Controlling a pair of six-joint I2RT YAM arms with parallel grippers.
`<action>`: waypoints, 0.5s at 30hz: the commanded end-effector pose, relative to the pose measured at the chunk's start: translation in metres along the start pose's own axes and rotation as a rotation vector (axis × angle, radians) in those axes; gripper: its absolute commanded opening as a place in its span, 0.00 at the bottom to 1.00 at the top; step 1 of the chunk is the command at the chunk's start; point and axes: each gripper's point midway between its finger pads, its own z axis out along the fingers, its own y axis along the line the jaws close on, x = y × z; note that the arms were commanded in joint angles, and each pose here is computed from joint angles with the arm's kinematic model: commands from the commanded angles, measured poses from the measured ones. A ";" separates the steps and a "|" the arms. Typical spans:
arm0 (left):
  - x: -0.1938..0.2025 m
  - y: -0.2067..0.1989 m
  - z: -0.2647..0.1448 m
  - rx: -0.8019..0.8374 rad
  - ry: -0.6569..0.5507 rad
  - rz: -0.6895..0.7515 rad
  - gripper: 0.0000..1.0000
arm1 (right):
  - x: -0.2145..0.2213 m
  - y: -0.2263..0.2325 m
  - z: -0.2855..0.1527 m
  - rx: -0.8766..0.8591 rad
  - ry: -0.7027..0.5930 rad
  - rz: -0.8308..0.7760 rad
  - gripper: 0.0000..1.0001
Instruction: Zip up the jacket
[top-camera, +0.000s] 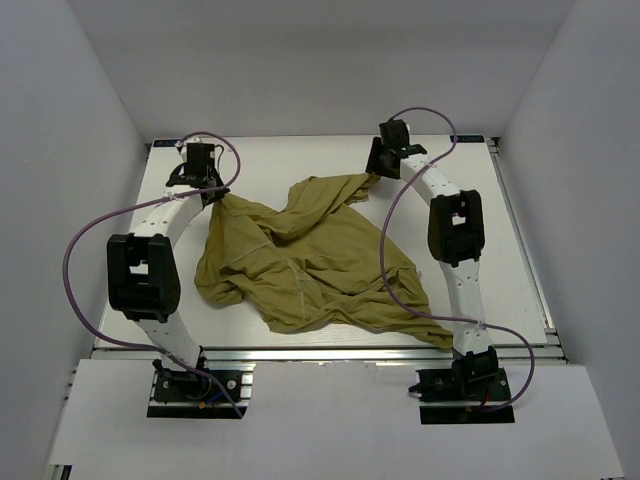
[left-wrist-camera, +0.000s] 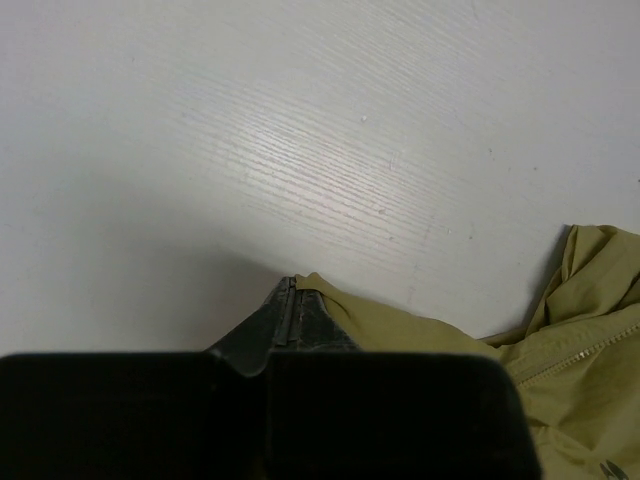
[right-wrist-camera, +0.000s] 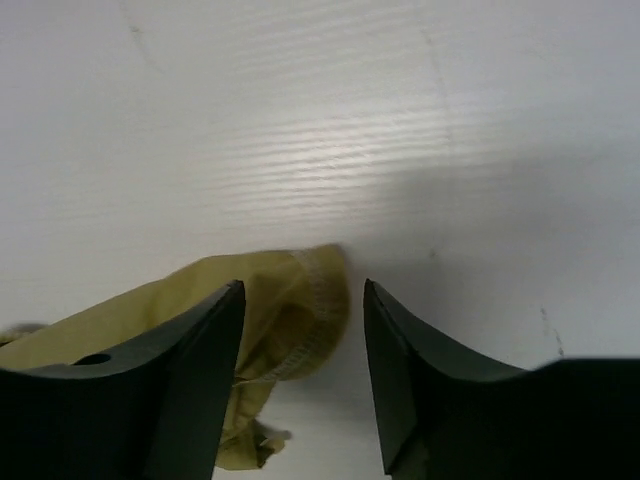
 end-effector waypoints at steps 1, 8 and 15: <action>-0.032 -0.017 -0.012 0.076 -0.093 0.020 0.00 | -0.025 0.040 -0.002 -0.173 -0.096 -0.008 0.54; -0.042 -0.015 -0.017 0.058 -0.119 0.037 0.00 | -0.021 0.046 0.004 -0.271 -0.030 0.099 0.55; -0.033 -0.011 -0.014 0.045 -0.091 0.036 0.00 | 0.005 0.013 0.002 -0.123 0.018 0.050 0.61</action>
